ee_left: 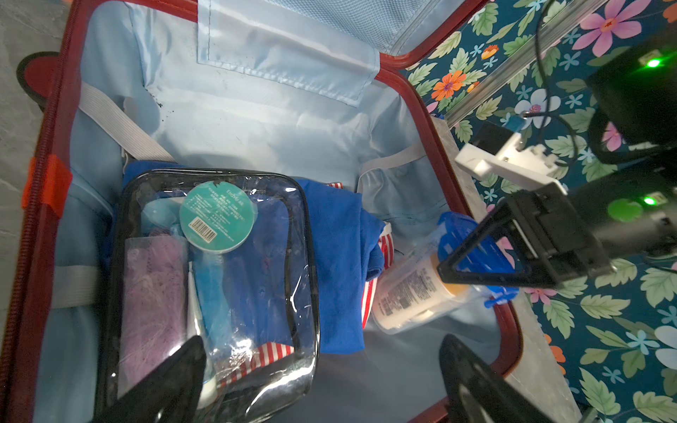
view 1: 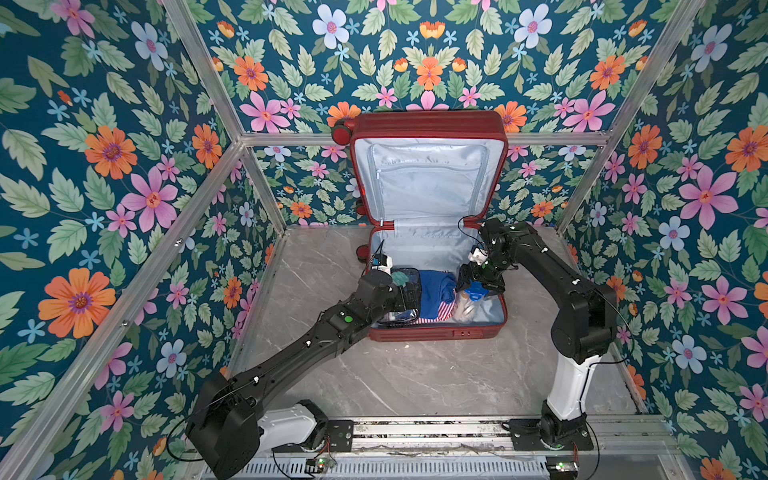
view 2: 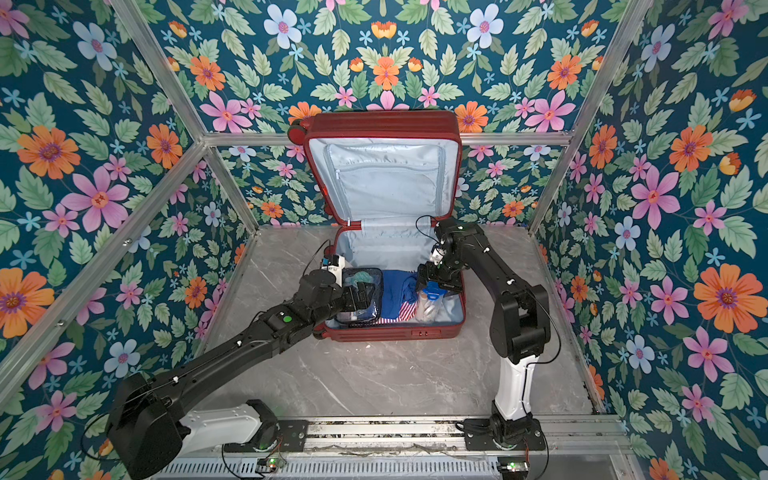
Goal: Pack the luggage
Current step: 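Carry the container into the suitcase beside the blue cloth with the right gripper, then open the right gripper and raise both arms toward the suitcase lid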
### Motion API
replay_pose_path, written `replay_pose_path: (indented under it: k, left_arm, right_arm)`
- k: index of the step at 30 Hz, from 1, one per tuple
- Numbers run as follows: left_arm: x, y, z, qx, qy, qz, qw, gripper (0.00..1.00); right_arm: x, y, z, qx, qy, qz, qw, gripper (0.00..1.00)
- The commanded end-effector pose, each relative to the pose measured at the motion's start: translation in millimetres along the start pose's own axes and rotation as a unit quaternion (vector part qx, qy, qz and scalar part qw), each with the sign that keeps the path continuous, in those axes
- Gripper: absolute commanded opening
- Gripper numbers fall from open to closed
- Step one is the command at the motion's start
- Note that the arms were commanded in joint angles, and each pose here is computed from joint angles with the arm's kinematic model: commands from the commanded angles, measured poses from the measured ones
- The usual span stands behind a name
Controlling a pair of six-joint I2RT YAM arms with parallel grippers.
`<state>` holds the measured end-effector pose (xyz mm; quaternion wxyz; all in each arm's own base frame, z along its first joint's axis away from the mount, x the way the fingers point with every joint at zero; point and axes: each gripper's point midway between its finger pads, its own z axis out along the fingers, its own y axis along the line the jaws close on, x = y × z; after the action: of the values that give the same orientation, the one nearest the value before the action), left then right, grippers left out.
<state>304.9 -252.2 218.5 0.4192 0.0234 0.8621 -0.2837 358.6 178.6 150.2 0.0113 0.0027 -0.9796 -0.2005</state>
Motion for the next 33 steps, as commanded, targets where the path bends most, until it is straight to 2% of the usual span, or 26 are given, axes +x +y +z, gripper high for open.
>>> replay_pose_path:
  k: [1,5,8,15,21,25,28,31,33]
  left_arm:
    - [-5.5,0.1,-2.7,-0.002,-0.012,-0.001,1.000,1.00]
    - [-5.0,2.3,-2.6,-0.006,-0.012,-0.003,1.000,1.00]
    - [-5.2,1.8,-2.0,-0.006,-0.012,-0.006,1.000,1.00]
    - [-8.3,1.7,-2.3,-0.008,-0.013,-0.007,1.000,1.00]
    - [-23.3,8.1,-4.9,-0.005,-0.023,-0.021,1.000,1.00]
    - [-62.8,12.6,-17.5,-0.001,-0.059,-0.023,0.998,1.00]
    - [-107.1,11.2,-34.5,0.002,-0.102,-0.014,0.995,1.00]
    - [-151.0,2.6,-51.8,0.013,-0.144,0.003,0.990,1.00]
    - [-179.9,-6.8,-62.2,0.028,-0.171,0.015,0.985,1.00]
  right_arm:
    - [-25.6,6.9,1.1,-0.009,-0.029,-0.011,0.999,0.79]
    - [-50.2,7.6,4.4,-0.002,-0.052,-0.008,0.999,0.93]
    - [-64.7,4.4,4.7,0.012,-0.068,-0.004,0.998,0.98]
    - [-86.4,-3.5,-15.4,0.041,-0.125,0.006,0.991,0.99]
    - [-81.8,3.8,-53.4,0.038,-0.187,-0.008,0.982,0.99]
    - [-71.7,17.0,-90.1,0.020,-0.241,-0.030,0.970,0.98]
    - [-64.0,31.9,-130.3,0.000,-0.299,-0.054,0.953,0.97]
    - [-61.4,46.1,-169.2,-0.022,-0.353,-0.072,0.932,0.97]
    - [-53.6,60.0,-207.8,-0.049,-0.401,-0.086,0.911,0.98]
